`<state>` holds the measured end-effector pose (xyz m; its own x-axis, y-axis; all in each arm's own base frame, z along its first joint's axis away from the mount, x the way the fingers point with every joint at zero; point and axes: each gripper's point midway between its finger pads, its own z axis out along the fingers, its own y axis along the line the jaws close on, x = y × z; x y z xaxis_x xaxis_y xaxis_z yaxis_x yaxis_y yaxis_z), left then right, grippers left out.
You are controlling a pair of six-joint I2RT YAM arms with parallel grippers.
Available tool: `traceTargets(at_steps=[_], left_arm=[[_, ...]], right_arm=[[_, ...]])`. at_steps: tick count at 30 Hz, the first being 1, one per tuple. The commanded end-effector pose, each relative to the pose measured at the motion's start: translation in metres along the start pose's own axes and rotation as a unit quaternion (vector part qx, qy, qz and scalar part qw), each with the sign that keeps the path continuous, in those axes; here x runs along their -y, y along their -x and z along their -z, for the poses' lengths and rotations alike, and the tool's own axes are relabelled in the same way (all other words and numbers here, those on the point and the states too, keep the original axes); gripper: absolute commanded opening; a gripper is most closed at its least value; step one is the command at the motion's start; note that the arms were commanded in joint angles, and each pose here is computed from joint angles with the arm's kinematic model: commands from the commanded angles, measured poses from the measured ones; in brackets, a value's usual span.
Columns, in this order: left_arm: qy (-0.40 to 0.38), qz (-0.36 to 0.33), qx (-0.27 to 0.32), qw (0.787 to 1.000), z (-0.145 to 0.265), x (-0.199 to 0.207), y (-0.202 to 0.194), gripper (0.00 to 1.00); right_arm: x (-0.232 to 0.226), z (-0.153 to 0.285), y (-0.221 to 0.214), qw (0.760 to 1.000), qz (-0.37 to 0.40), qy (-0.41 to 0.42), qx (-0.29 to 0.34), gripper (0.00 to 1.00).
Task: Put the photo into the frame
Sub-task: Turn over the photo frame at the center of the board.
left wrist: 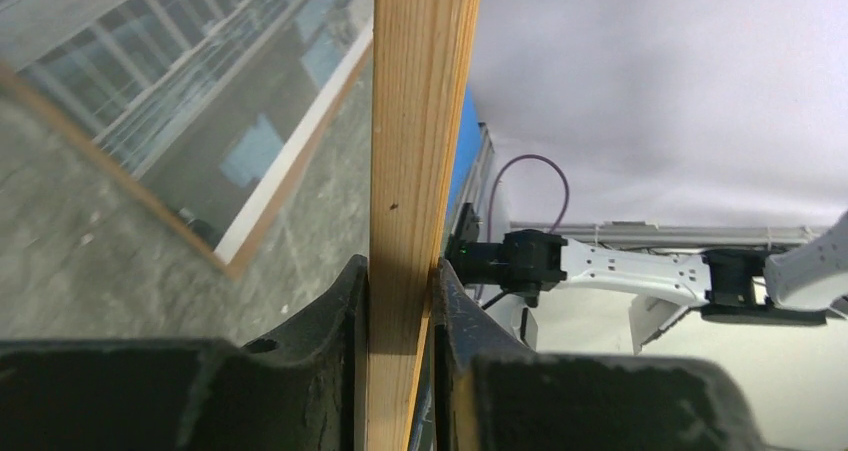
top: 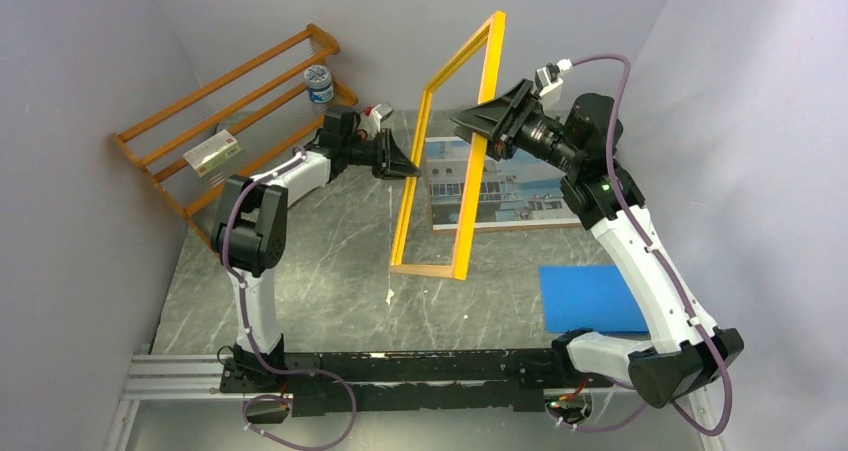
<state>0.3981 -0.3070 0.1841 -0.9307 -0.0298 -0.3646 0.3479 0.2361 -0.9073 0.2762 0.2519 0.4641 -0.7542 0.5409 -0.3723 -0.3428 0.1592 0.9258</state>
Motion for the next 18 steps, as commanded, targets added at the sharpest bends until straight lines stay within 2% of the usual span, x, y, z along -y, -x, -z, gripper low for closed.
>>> traceTargets(at_steps=[1,8,18], left_arm=[[0.077,0.004,0.028,0.997,0.035,-0.006,0.011,0.02],[0.158,-0.008,0.029,0.987,0.065,-0.021,0.007,0.03],[0.244,0.008,0.007,0.97,0.092,-0.036,-0.037,0.03]], right_arm=[[-0.015,0.026,0.015,0.998,0.038,-0.028,0.05,0.55],[0.054,0.03,0.011,0.985,0.051,-0.163,0.032,0.53],[0.13,0.023,-0.009,0.979,0.045,-0.201,-0.01,0.43]])
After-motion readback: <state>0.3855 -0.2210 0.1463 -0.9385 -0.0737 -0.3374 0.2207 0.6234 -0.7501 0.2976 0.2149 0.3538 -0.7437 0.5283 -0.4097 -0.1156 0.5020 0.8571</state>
